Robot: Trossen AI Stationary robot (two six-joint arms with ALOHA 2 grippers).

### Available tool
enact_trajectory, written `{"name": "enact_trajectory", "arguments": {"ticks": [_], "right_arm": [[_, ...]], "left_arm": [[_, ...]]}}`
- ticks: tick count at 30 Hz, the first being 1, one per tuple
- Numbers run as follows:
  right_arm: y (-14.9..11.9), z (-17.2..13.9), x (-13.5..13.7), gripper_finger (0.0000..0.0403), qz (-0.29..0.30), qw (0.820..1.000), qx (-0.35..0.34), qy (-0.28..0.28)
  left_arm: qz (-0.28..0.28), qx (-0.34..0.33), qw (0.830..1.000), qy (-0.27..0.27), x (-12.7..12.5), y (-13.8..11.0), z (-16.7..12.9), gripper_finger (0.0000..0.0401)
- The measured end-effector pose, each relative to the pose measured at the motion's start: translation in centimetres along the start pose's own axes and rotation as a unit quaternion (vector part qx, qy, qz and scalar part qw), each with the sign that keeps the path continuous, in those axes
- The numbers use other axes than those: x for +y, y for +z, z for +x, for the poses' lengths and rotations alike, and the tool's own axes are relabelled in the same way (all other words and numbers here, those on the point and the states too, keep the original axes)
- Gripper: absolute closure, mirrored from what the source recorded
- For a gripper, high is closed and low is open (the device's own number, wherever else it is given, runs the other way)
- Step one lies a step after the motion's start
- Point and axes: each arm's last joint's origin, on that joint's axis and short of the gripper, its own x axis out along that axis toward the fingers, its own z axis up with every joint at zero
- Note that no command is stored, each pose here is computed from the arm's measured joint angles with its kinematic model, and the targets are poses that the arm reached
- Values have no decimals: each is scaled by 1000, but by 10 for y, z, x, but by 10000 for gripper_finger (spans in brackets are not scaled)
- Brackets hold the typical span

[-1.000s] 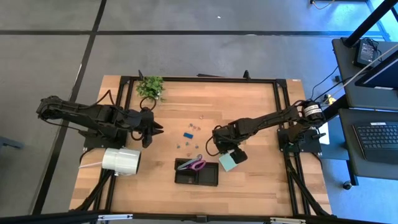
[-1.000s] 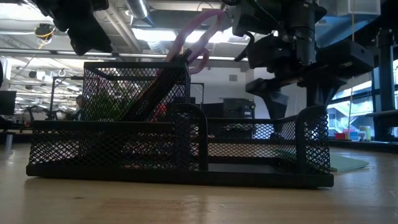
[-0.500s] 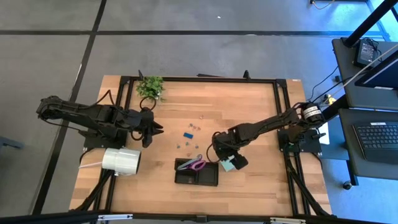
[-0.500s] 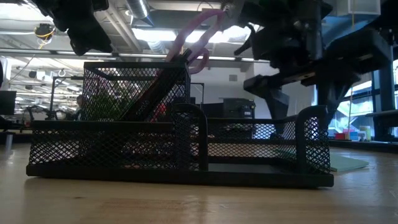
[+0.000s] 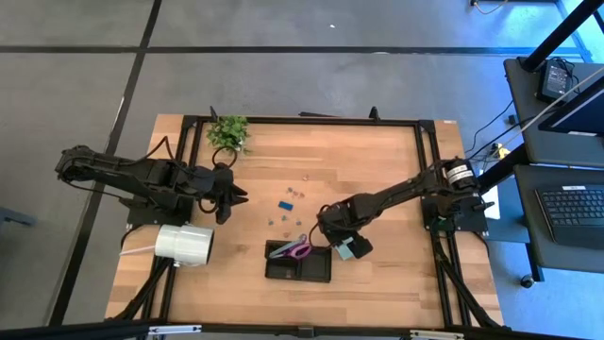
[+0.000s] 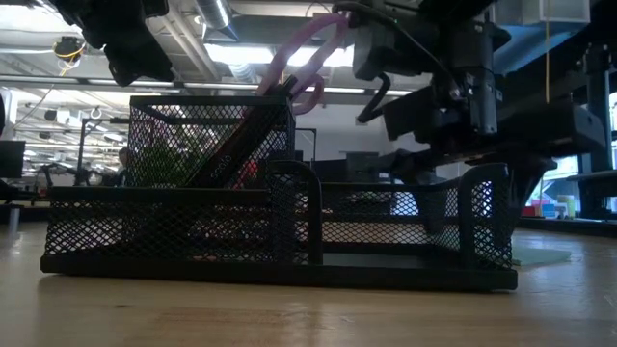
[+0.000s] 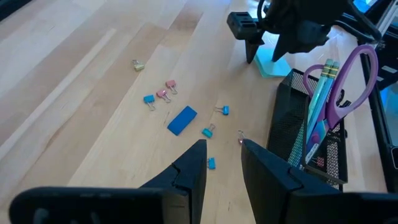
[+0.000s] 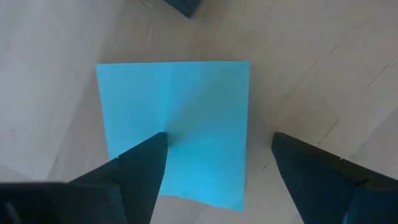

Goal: Pick and place office supplies into organizer
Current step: Put the light blue sticky note into the desk organizer

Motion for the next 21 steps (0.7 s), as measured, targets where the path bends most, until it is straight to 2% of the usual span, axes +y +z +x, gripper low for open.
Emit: {"name": "enact_trajectory", "arguments": {"ticks": [9,13,21], "right_arm": [[1,7,3,121,7,1000,13,-4],[1,7,3,149,28,1000,12,-5],[1,8,3,214,30,999,14,-4]], "left_arm": [[0,0,1000,0,0,0,0,306],[0,0,1000,0,0,0,0,306],[0,0,1000,0,0,0,0,306]]}}
